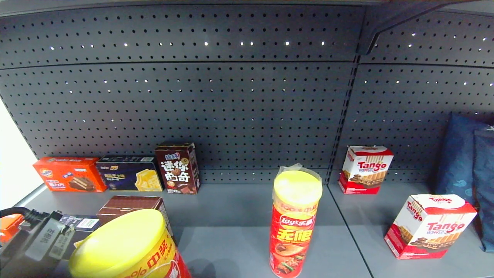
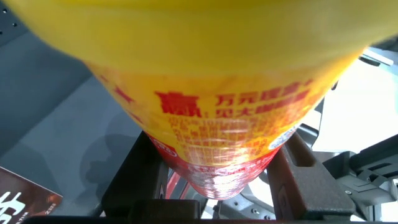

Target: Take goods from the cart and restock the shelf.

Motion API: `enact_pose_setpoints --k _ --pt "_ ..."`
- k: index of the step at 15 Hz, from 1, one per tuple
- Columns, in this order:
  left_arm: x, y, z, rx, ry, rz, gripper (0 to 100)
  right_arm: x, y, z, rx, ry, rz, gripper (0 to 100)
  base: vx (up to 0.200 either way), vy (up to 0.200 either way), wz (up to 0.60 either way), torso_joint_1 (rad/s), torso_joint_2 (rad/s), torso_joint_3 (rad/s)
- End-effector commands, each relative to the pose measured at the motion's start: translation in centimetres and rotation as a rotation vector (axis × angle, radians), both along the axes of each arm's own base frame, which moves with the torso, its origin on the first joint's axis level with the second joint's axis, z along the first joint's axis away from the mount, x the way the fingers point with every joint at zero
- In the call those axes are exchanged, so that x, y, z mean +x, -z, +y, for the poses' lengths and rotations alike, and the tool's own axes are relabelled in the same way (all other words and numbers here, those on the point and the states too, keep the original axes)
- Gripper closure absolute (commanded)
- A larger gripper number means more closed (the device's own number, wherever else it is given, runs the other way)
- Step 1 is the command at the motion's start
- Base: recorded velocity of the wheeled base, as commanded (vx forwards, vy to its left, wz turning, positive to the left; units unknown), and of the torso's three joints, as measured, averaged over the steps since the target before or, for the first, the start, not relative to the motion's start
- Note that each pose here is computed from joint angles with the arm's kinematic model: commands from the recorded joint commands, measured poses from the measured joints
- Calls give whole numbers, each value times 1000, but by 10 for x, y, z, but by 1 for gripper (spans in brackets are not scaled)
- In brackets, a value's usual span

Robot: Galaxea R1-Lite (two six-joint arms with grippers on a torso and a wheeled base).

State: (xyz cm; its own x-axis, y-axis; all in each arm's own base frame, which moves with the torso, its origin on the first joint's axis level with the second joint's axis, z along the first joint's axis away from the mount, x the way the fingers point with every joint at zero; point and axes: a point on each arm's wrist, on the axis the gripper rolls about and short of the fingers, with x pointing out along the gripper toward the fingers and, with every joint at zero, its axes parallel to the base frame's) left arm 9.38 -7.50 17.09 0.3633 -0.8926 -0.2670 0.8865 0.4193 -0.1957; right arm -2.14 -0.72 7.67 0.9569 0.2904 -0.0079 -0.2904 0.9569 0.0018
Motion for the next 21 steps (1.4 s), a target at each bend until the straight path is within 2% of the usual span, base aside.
enact_pose_setpoints --k 1,5,7,9,17,19,20,21 --pt "1 -2 0 -4 -2 -7 100 0 1 0 1 -1 -3 0 0 0 0 0 0 0" --pt "1 -3 -1 -6 -2 -11 100 2 1 0 -11 -12 24 0 0 0 0 0 0 0" --pt "1 -4 0 -10 -4 -14 100 0 2 0 -3 -9 2 0 0 0 0 0 0 0" --pt "0 0 1 0 -4 1 100 0 2 0 2 -4 -3 0 0 0 0 0 0 0" --pt "-6 2 4 -6 -4 -8 100 0 1 0 3 0 1 0 0 0 0 0 0 0" --pt "-5 1 4 -8 -3 -11 100 8 0 3 -31 49 111 0 0 0 0 0 0 0" --pt "-5 1 4 -8 -4 -11 100 12 -1 5 -42 132 173 0 0 0 0 0 0 0" --pt "-5 1 4 -7 -6 -10 100 12 -1 6 -33 214 169 0 0 0 0 0 0 0"
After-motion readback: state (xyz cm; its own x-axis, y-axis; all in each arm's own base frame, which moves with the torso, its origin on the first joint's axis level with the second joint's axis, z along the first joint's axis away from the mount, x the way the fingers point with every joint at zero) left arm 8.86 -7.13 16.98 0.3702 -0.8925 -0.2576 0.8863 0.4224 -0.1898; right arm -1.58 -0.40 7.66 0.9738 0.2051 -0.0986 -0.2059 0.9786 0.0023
